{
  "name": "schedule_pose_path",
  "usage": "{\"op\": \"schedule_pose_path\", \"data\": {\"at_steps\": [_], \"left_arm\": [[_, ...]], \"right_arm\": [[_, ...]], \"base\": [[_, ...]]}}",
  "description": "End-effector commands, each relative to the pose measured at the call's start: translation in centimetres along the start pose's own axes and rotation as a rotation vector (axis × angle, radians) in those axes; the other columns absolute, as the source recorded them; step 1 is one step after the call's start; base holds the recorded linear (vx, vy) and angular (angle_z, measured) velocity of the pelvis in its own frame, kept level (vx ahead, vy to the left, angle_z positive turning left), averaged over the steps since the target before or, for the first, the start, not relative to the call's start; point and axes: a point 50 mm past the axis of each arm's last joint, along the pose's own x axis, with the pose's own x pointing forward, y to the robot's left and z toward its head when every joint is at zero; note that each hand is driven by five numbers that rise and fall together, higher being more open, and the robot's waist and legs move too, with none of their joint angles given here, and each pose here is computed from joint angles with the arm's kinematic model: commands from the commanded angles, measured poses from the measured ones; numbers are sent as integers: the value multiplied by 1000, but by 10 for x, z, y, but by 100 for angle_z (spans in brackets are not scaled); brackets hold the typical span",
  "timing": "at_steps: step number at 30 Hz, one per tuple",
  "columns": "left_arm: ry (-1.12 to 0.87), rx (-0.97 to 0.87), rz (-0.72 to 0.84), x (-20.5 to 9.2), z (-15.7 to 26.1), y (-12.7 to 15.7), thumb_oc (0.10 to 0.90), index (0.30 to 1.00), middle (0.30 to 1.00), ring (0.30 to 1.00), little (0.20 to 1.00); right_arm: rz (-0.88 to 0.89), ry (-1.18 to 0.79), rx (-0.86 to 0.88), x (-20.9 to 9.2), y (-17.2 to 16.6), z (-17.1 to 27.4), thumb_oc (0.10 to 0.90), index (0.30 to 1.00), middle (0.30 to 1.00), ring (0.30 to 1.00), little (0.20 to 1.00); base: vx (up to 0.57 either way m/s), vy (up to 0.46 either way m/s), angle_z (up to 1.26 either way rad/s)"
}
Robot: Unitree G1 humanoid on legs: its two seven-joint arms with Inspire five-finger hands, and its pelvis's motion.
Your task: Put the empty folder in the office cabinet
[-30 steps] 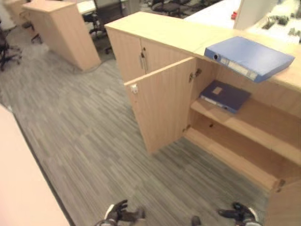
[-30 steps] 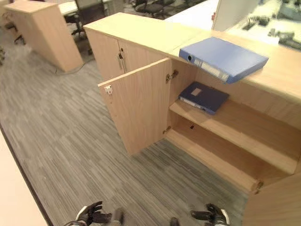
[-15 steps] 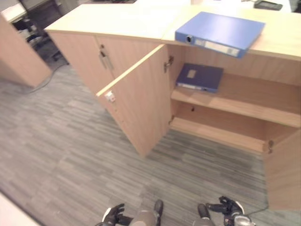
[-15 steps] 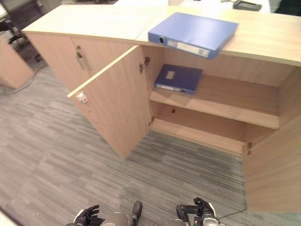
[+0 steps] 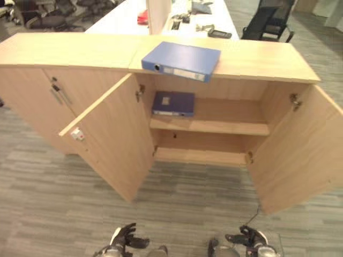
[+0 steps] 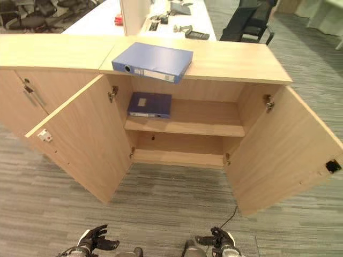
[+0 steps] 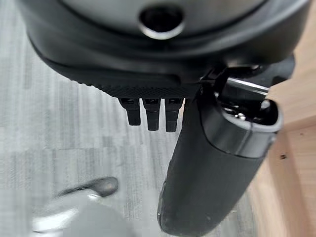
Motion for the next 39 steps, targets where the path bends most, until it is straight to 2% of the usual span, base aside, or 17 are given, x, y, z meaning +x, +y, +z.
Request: {"op": "schedule_pose_path", "data": {"at_steps": [1, 10, 11, 18, 27, 39], "left_arm": [[-61, -18, 62, 3, 15, 17, 800, 900, 900, 900, 900], [-6, 35, 64, 0, -2, 16, 800, 900, 900, 900, 900], [-21, 22, 45, 1, 3, 12, 800, 900, 900, 900, 900], [-98, 25, 10, 5, 29, 4, 800, 900, 900, 900, 900], [-94, 18, 7, 5, 28, 1, 800, 900, 900, 900, 900], [-70, -11, 19, 6, 23, 1, 800, 900, 900, 900, 900]], "right_arm": [[-90, -76, -37, 0, -30, 17, 800, 900, 900, 900, 900], [-151, 70, -60, -10, -56, -26, 800, 900, 900, 900, 900], [-187, 94, -70, -13, -70, -30, 800, 900, 900, 900, 900], [-237, 75, -67, -14, -88, -20, 800, 900, 900, 900, 900], [-258, 50, -24, -14, -93, -13, 800, 900, 900, 900, 900], [-210, 76, -37, -13, -75, -25, 800, 900, 900, 900, 900]], "base": [[304, -246, -69], [282, -243, 18], [170, -356, 37], [168, -247, 16], [182, -76, 6], [222, 129, 24]]}}
